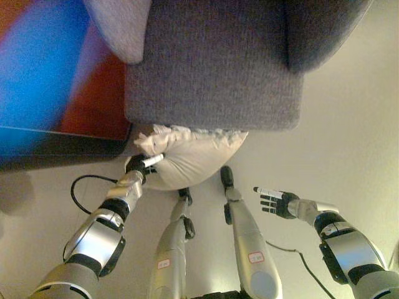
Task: Pick up the pillow and put it on the sofa.
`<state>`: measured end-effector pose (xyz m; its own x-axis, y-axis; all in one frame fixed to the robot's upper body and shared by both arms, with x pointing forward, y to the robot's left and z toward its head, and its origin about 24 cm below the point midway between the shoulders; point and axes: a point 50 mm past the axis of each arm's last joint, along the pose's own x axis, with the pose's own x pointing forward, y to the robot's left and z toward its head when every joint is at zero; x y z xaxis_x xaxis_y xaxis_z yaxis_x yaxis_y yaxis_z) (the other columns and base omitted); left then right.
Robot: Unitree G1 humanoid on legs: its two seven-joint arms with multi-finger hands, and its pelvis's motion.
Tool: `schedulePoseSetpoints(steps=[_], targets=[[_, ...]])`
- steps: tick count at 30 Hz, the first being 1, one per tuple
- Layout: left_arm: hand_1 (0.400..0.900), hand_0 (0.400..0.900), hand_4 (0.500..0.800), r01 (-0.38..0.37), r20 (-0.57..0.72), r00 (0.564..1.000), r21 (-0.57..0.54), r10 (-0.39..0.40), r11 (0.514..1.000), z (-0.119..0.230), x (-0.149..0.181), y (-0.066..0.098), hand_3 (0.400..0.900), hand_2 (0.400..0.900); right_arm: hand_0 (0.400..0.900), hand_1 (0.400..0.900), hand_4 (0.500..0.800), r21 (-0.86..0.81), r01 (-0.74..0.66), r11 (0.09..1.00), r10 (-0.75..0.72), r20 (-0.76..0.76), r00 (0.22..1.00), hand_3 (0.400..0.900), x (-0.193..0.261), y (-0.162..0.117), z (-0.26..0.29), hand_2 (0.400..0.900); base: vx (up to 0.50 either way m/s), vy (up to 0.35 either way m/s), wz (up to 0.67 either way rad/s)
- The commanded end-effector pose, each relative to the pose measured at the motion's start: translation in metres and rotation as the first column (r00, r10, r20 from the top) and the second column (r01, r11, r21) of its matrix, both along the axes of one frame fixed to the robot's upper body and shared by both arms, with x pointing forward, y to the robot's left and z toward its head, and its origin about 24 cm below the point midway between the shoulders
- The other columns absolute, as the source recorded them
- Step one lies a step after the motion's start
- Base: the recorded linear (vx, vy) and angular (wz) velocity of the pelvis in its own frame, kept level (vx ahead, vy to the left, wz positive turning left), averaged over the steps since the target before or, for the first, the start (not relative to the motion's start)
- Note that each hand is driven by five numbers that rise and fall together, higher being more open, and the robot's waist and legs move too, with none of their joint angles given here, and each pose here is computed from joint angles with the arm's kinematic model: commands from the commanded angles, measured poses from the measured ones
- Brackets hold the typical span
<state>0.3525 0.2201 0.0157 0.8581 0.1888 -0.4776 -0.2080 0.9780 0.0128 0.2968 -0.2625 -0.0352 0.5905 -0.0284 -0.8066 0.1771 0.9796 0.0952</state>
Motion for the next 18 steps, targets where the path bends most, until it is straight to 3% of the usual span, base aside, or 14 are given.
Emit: schedulePoseSetpoints(steps=[1, 13, 18], targets=[[0.400, 0.400, 0.500, -0.010, 0.034, 0.999, 0.022, 0.009, 1.000, 0.002, -0.004, 0.021, 0.400, 0.400, 0.900, 0.900, 0.800, -0.040, 0.009, 0.999, -0.014, -0.139, 0.990, 0.900, -0.034, -0.011, -0.026, 0.900, 0.083, -0.031, -0.05], [0.400, 0.400, 0.500, 0.111, -0.137, 0.985, 0.044, -0.104, 0.993, -0.072, -0.067, 0.010, 0.400, 0.400, 0.900, 0.900, 0.800, -0.019, 0.045, 0.999, -0.049, -0.351, 0.935, 0.900, -0.116, -0.015, -0.079, 0.900, 0.106, -0.018, -0.03], [0.400, 0.400, 0.500, 0.197, -0.173, 0.969, 0.125, -0.174, 0.972, -0.081, -0.083, 0.016, 0.400, 0.400, 0.900, 0.900, 0.800, -0.006, 0.061, 0.998, -0.057, -0.441, 0.896, 0.900, -0.158, -0.019, -0.094, 0.900, 0.180, -0.043, 0.01]])
